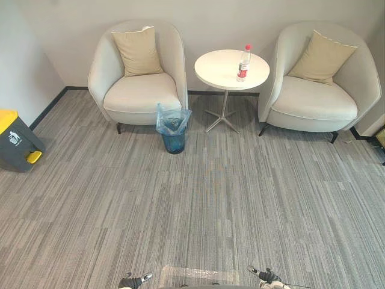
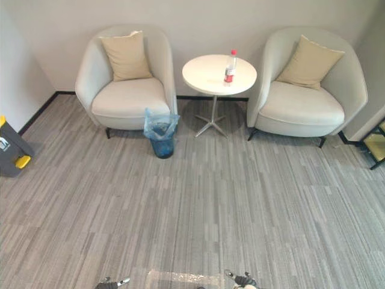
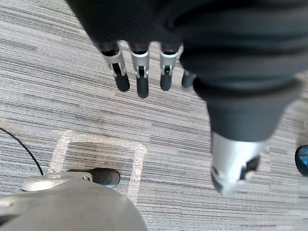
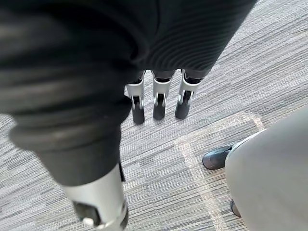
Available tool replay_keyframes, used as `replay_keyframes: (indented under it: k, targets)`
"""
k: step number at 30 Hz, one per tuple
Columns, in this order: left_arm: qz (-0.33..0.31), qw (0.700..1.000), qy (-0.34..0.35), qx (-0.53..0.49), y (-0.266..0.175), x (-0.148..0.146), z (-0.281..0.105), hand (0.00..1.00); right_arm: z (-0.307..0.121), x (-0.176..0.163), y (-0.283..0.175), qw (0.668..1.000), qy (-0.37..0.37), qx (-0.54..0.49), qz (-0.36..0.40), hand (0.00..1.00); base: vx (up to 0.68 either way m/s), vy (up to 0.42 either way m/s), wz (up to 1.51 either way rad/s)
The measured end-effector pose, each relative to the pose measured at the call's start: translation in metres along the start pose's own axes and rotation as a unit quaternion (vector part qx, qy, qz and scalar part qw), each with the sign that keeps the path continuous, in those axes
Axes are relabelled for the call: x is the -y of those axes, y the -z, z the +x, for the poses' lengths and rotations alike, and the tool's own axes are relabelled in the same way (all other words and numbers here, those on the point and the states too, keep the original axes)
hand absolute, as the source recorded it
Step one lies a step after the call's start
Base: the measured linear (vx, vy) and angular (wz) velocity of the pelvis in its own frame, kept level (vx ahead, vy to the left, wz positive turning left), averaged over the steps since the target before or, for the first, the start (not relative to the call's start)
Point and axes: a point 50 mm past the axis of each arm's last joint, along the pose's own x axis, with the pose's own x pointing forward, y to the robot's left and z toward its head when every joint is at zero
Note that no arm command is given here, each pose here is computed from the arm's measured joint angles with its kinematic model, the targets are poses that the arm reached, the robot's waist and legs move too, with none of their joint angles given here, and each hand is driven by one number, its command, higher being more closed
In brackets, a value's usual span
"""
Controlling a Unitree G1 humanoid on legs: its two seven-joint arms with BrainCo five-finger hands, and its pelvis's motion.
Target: Gather rubbish on tea table into small bin, then transfer packed bag to large trash can.
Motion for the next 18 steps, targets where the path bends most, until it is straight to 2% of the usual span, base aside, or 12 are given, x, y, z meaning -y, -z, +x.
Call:
replay_keyframes:
  k: [18]
  targets:
    - [0.006, 1.0, -0.003, 0.002, -0.0008, -0.0019, 0.0003, 0.0, 0.0002, -0.0006, 0.0017, 1.0, 0.003, -0.005, -0.001, 0.0, 0.0, 0.0, 0.0]
